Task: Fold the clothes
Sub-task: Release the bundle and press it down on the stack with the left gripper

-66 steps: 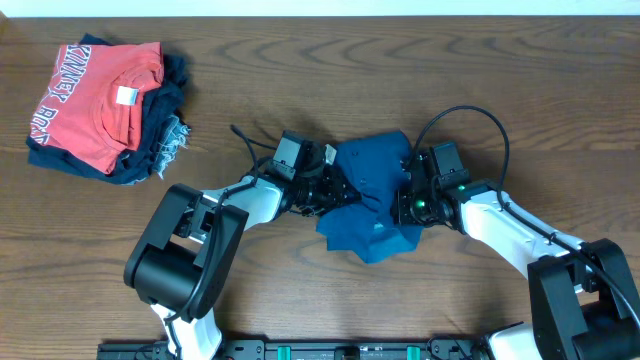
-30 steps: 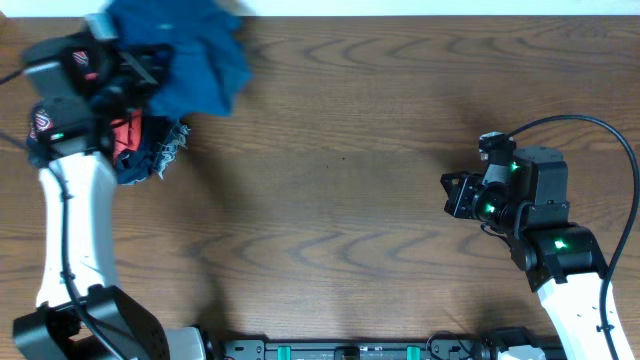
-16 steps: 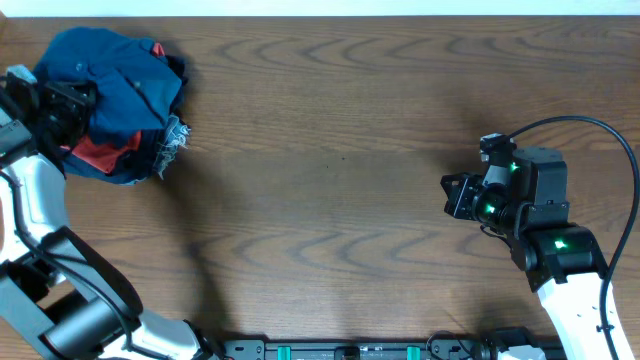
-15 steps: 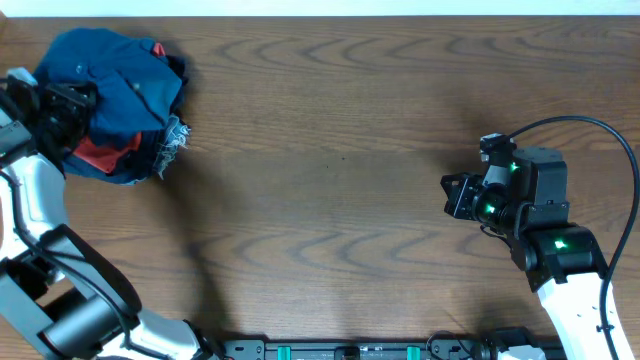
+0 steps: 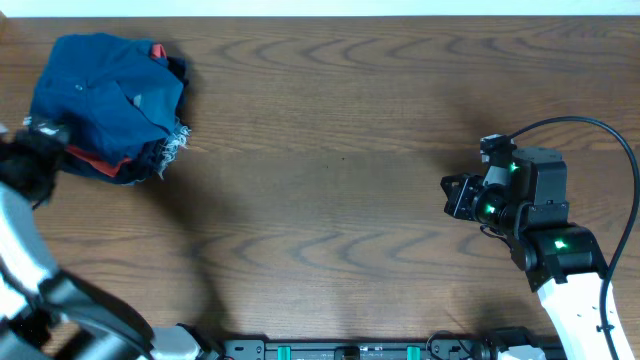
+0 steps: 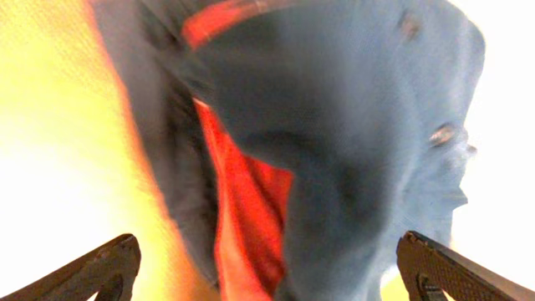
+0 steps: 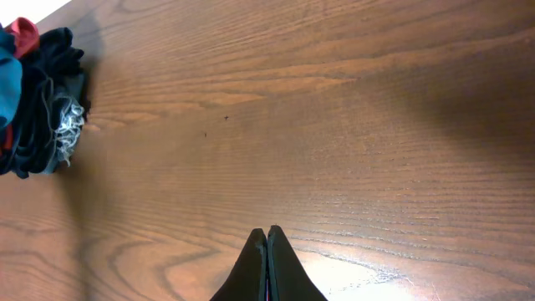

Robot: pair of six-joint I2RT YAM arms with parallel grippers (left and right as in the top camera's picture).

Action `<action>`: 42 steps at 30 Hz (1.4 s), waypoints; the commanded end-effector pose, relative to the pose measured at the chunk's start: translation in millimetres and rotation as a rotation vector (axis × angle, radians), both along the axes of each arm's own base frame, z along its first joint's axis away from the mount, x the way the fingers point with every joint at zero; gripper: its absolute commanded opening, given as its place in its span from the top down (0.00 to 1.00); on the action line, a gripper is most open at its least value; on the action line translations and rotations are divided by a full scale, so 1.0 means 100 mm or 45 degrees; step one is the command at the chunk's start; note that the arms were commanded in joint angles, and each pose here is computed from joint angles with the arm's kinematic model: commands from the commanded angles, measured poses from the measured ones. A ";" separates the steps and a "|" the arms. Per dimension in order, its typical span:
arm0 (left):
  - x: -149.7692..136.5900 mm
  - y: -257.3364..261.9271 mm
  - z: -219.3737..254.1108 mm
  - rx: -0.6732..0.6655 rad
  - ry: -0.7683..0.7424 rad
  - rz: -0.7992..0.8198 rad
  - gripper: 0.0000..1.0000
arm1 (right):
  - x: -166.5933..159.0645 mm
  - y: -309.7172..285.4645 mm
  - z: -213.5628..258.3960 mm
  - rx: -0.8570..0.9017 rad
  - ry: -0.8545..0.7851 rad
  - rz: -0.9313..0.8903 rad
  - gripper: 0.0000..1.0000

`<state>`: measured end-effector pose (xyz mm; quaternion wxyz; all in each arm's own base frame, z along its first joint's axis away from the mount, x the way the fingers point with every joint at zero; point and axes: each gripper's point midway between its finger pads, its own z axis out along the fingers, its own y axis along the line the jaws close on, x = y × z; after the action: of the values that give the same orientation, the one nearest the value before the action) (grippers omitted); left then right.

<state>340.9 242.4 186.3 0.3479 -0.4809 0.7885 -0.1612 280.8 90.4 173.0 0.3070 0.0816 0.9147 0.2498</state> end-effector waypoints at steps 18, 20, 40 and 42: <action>1.01 -0.34 0.16 0.457 -0.215 -0.418 0.94 | 0.02 -0.11 0.02 -0.037 0.000 -0.065 0.98; 1.15 -0.32 -0.18 0.422 -0.175 -0.438 0.94 | 0.02 -0.14 -0.01 -0.055 0.008 -0.081 0.98; 1.13 -0.21 -0.05 0.351 -0.293 -0.445 0.46 | -0.06 -0.20 -0.08 -0.124 0.049 -0.074 0.98; 1.01 -0.49 0.31 0.359 -0.366 -0.562 0.44 | -0.06 -0.25 -0.03 -0.177 0.035 -0.068 0.99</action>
<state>454.9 219.4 159.8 0.4364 -0.2794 0.8396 -0.1629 269.9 74.8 157.0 0.2826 0.0994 0.9326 0.2014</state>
